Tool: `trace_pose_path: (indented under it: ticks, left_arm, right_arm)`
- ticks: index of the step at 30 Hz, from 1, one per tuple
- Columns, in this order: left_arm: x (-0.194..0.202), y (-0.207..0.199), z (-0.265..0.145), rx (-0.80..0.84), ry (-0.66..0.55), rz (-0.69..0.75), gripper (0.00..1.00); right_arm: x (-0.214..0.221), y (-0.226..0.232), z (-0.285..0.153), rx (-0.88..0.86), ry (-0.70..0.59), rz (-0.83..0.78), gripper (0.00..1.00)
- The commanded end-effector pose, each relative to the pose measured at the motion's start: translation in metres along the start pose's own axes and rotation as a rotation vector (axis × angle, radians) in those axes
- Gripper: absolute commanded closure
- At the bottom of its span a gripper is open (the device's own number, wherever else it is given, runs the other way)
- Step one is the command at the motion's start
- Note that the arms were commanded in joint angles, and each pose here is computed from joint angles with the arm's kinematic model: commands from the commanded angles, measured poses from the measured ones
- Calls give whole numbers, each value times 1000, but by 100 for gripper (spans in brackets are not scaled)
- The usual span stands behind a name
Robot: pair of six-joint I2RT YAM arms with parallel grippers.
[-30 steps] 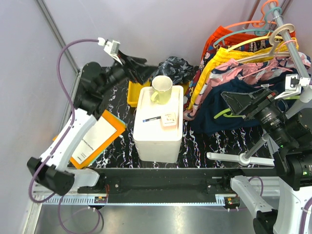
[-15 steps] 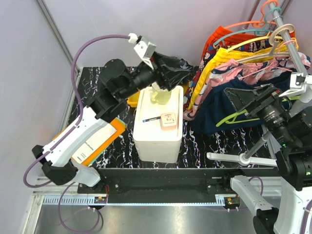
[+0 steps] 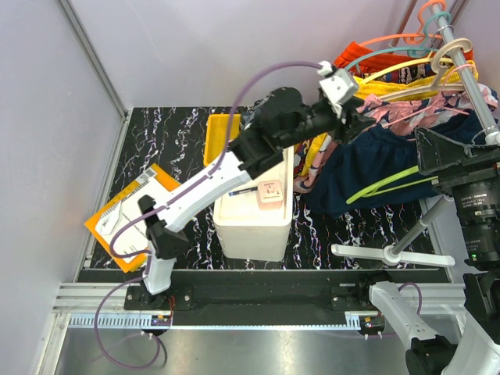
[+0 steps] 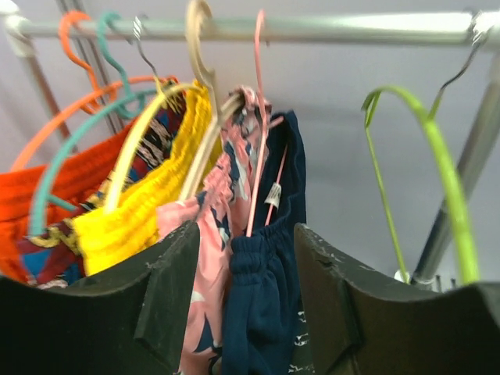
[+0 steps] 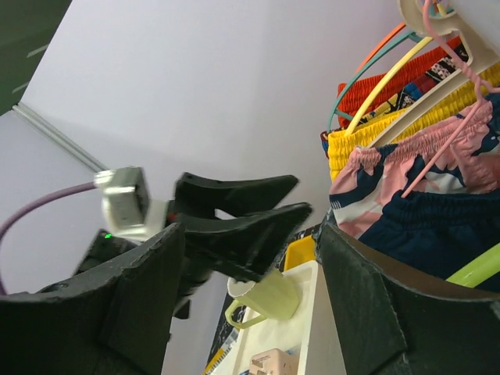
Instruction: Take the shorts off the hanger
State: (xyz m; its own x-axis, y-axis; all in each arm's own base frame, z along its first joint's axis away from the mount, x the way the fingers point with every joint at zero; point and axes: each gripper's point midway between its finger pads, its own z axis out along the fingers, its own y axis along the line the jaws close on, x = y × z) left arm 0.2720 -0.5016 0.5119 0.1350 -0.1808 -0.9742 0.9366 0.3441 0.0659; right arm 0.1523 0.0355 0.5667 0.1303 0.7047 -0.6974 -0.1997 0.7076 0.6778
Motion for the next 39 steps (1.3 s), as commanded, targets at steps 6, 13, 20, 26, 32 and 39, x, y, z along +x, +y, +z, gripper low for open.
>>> trace_pose_path:
  ticks: [6,13,20,26,32,39]
  left_arm:
    - [28,21,31,-120,31,-12,34]
    - [62,17,40,-94,83,-31,34]
    - [92,11,45,-62,135,-42,35]
    - [116,5,53,-19,169,-52,38]
    - [124,-4,56,18,181,-58,53]
    - [122,-10,53,25,194,-48,94]
  right_arm:
    - [-17,8,-9,-25,-59,-41,22]
    - [-18,9,-15,-36,-65,-48,22]
    - [-22,12,-21,-49,-82,-48,22]
    - [-26,16,-24,-63,-92,-50,22]
    - [-31,18,-28,-67,-109,-59,22]
    - [-29,16,-29,-66,-106,-61,22]
